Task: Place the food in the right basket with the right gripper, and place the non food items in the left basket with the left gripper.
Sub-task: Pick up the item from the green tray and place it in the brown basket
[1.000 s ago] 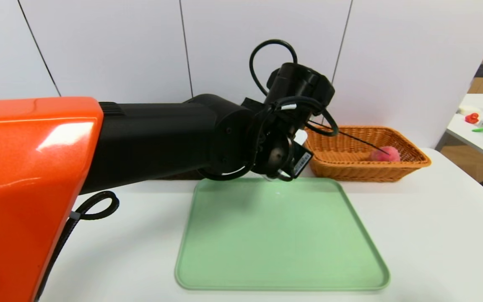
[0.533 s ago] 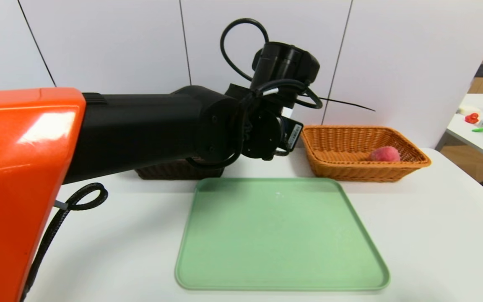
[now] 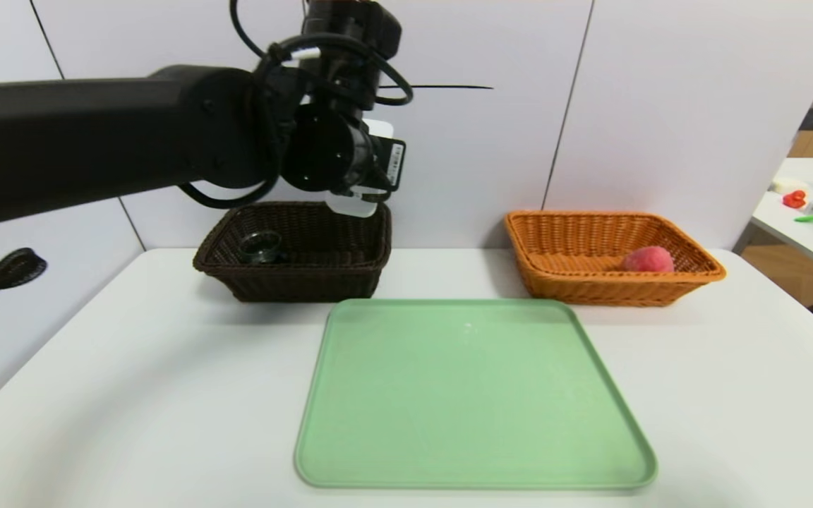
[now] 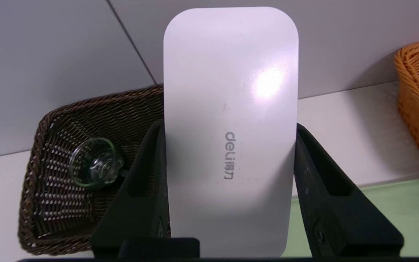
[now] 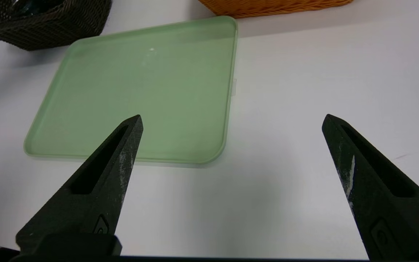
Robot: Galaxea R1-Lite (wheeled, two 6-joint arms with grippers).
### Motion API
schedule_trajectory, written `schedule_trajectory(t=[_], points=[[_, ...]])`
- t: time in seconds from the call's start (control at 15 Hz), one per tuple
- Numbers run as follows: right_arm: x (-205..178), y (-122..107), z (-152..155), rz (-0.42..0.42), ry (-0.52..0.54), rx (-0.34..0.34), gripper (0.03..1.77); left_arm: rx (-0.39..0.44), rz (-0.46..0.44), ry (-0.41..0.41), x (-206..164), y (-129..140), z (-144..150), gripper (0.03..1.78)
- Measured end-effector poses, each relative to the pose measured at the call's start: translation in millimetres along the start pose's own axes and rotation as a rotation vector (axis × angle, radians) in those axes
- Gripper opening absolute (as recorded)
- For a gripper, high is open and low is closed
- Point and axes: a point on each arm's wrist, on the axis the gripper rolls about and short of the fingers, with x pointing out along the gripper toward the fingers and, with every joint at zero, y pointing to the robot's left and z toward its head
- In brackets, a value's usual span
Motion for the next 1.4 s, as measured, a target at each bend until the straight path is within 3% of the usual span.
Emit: schedule_trajectory(t=[0.6,1.07,1.4], points=[[37,7,34,-0.013,0.053,-0.147,1.70,0.059,0.107,0.241,-60,84,-31,0.97],[54,9,44,-0.017,0.096,-0.157,1.70,-0.015,0.156,0.163,-66,109,-13,0.97],[55,9,44,-0.019,0.099,-0.155,1.70,-0.092,0.195,0.055,-25,111,-6,0.97]])
